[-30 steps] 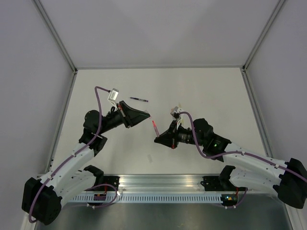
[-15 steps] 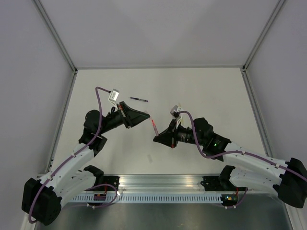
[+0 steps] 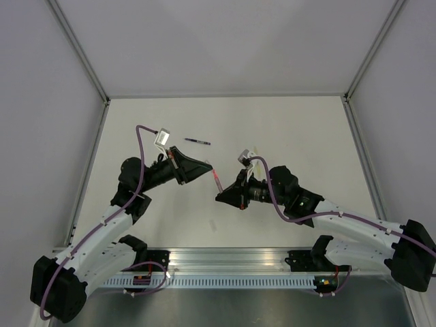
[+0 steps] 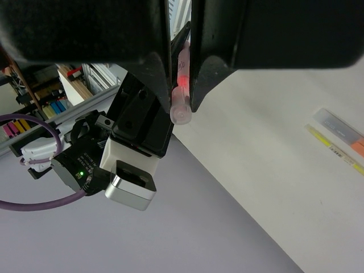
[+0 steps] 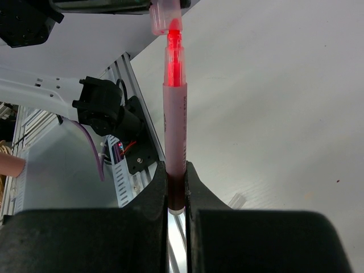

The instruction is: Insert the pens into the pen caps

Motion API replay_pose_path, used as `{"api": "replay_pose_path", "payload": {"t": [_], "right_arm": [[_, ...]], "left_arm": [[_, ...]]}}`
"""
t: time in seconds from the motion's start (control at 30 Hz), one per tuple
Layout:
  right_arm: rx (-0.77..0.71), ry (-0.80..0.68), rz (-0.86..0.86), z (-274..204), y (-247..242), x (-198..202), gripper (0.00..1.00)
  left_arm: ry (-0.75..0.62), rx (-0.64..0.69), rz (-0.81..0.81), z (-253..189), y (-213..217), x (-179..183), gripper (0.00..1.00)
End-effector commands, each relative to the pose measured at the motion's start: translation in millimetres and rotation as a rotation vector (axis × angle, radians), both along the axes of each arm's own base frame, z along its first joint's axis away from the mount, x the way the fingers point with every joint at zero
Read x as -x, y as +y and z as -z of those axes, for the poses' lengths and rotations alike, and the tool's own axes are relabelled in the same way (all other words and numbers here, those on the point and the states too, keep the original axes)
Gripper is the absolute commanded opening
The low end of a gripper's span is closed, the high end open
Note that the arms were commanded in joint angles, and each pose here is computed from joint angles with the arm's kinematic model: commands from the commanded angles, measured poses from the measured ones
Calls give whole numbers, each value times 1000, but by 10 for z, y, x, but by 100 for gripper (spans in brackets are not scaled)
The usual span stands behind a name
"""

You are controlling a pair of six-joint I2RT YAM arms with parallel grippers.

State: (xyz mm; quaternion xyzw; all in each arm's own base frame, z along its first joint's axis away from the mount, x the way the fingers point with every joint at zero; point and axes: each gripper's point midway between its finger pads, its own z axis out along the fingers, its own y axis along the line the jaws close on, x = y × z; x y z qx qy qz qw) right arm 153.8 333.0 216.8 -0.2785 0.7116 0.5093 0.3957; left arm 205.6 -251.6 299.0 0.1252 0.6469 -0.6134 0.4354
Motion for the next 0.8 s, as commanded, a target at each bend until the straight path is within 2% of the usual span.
{"api": "replay_pose_path", "payload": {"t": [0.0, 0.27, 0.77], "right_arm": [[-71, -61, -5, -297, 88, -41, 0], [-74, -62, 0, -304, 91, -56, 0], [-37, -89, 19, -400, 101, -135, 0]], "left_arm": [[-57, -3, 14, -59, 10, 69, 2], [-53, -9, 45, -45, 2, 131, 2], [14, -170, 137, 372, -10, 261, 2]]}}
